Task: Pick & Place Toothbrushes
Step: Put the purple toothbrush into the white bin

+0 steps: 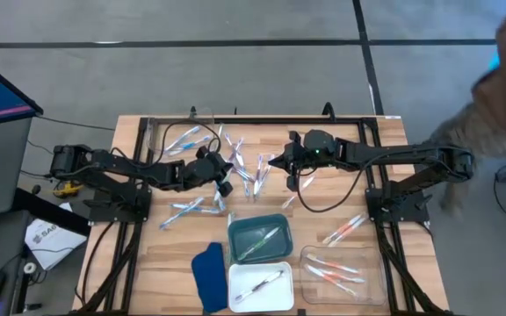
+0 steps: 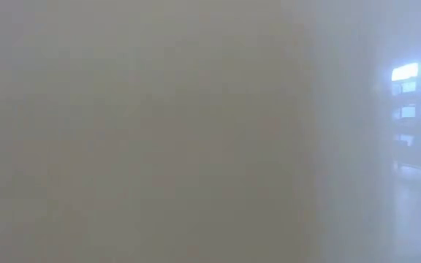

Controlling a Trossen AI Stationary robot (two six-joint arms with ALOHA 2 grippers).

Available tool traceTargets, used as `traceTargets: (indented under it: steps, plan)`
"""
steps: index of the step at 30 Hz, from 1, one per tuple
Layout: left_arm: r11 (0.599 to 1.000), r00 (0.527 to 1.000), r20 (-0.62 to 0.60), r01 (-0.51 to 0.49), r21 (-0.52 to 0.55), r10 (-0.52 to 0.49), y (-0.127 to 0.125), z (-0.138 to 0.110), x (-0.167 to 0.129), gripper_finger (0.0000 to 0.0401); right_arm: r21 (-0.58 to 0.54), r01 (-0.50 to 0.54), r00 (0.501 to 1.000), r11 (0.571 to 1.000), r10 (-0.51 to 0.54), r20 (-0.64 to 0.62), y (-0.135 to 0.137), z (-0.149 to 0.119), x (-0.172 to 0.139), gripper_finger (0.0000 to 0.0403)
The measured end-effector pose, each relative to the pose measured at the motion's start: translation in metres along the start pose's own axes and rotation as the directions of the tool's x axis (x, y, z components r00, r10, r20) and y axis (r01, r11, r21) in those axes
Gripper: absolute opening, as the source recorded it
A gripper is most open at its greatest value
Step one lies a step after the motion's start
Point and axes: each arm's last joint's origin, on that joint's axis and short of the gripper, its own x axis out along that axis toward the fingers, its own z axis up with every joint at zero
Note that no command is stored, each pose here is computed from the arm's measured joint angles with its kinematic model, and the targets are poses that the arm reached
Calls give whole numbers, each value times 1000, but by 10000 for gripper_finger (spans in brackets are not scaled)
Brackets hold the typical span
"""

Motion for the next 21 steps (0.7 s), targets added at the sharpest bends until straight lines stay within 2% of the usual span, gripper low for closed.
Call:
traceTargets:
  steps: [5,9,12,16,21]
  plan:
    - [998,1000,-3,8,57,-8,0,0,0,9,-1,0,1000,1000,0,5,0,1,0,6]
    - [990,996,-28,82,117,-79,10,1,6,9,-1,2,1000,1000,-2,13,0,1,0,6]
    - [989,991,-51,126,77,-123,25,3,14,9,-7,5,999,1000,-4,34,-1,3,0,6]
    - [974,972,-79,220,-53,-223,42,3,21,7,20,8,995,1000,-10,97,-1,9,0,6]
    - [948,943,-98,317,-37,-319,38,2,20,7,116,-1,992,993,-13,122,-2,3,21,6]
